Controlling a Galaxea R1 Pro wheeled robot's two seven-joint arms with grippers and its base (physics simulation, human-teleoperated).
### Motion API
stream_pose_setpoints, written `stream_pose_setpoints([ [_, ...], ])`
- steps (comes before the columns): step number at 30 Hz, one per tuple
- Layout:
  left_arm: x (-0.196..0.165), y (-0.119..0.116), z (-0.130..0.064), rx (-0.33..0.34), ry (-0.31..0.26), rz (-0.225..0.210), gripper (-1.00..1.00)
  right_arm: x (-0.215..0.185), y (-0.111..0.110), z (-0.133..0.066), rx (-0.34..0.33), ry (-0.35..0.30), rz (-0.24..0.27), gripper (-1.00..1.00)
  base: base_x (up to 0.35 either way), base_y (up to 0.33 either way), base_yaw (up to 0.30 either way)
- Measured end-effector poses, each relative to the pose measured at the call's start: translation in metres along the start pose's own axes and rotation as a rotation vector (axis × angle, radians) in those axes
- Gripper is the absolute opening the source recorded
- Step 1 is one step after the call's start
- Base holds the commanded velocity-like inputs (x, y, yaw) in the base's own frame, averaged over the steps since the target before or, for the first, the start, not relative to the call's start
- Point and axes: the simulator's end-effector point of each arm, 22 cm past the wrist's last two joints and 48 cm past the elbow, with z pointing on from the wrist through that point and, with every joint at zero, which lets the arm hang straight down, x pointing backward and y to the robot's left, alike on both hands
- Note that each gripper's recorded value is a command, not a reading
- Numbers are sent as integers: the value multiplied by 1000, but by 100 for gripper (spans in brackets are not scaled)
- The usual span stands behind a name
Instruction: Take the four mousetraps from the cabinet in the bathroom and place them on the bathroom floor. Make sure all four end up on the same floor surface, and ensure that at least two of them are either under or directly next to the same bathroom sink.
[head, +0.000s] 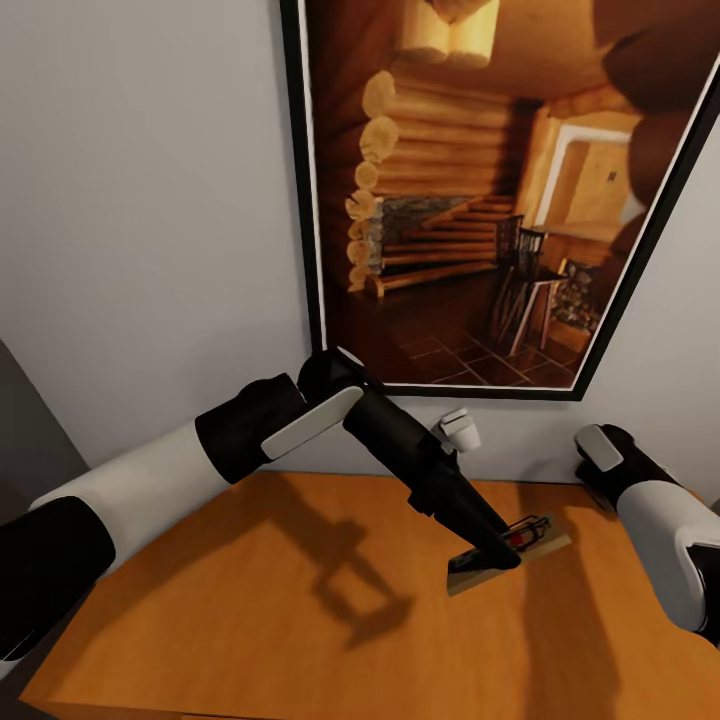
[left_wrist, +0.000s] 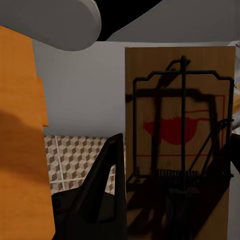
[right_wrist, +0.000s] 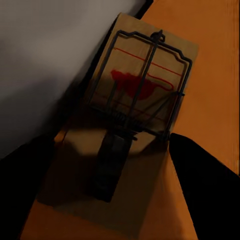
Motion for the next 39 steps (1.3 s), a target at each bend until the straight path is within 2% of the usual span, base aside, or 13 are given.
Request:
stream_pose_setpoints([
  [9, 0, 2, -1, -5, -2, -4, -100, -7, -21, 4, 47, 3, 22, -100, 0, 0, 0],
  [15, 1, 3, -1, -5, -1, -6, -100, -10, -20, 6, 38, -3, 18, -100, -55, 0, 0],
  [18, 2, 4, 1, -3, 6, -7, -100, -12, -15, 5, 18, -9, 48, -100, -281, 0, 0],
  [39, 6, 8, 1, -11, 10, -13, -100, -15, -20, 7, 23, -4, 58, -100, -332, 0, 0],
])
